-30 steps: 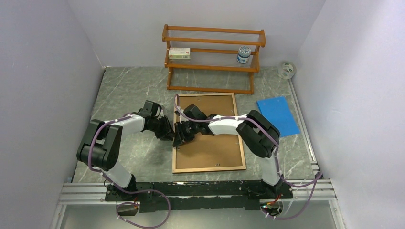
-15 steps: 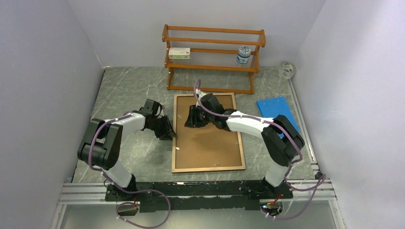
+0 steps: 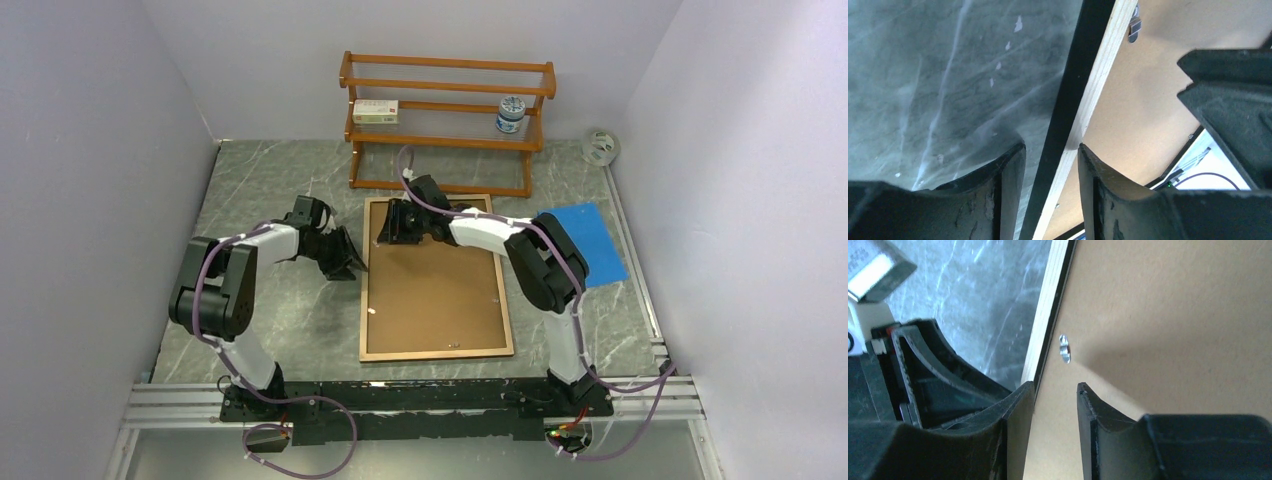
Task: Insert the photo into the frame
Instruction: Install the photo frame at the center of the board.
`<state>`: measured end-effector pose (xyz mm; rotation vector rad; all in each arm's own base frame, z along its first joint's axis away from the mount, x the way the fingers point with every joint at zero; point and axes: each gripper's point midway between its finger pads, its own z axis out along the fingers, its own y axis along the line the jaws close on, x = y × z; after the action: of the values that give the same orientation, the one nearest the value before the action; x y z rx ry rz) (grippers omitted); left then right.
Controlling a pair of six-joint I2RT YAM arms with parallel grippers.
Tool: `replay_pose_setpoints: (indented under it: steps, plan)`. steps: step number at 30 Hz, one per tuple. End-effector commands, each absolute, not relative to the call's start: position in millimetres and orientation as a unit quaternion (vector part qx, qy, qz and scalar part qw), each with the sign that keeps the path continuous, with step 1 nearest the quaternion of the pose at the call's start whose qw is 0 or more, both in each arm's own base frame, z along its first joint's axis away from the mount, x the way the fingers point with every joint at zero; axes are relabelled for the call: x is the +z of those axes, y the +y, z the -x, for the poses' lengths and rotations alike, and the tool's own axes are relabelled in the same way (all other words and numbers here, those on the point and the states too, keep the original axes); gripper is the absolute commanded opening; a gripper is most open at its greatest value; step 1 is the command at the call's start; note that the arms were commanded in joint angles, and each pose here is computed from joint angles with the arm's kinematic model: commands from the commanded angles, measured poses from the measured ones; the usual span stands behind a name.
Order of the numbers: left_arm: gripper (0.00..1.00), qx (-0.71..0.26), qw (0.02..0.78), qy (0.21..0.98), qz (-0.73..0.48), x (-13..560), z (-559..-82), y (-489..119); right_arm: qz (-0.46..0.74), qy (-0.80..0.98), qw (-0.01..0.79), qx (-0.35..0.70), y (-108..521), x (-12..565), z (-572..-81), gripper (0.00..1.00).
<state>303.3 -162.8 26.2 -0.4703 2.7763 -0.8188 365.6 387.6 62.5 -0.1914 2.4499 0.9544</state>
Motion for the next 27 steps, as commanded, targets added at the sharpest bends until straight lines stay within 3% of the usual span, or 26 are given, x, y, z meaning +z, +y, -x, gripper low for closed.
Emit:
replay_pose_setpoints:
  steps: [1, 13, 27]
  plan:
    - [0.47, -0.305, 0.108, 0.936, 0.136, 30, -318, -173, 0.064, 0.883, 0.259, 0.385, 401, 79, -391, 0.39]
    - [0.25, -0.308, 0.089, 0.939, 0.125, 22, -325, -177, 0.089, 0.887, 0.216, 0.398, 416, 45, -391, 0.3]
    - [0.21, -0.304, 0.084, 0.94, 0.129, 18, -322, -175, 0.081, 0.879, 0.187, 0.432, 424, 39, -380, 0.25]
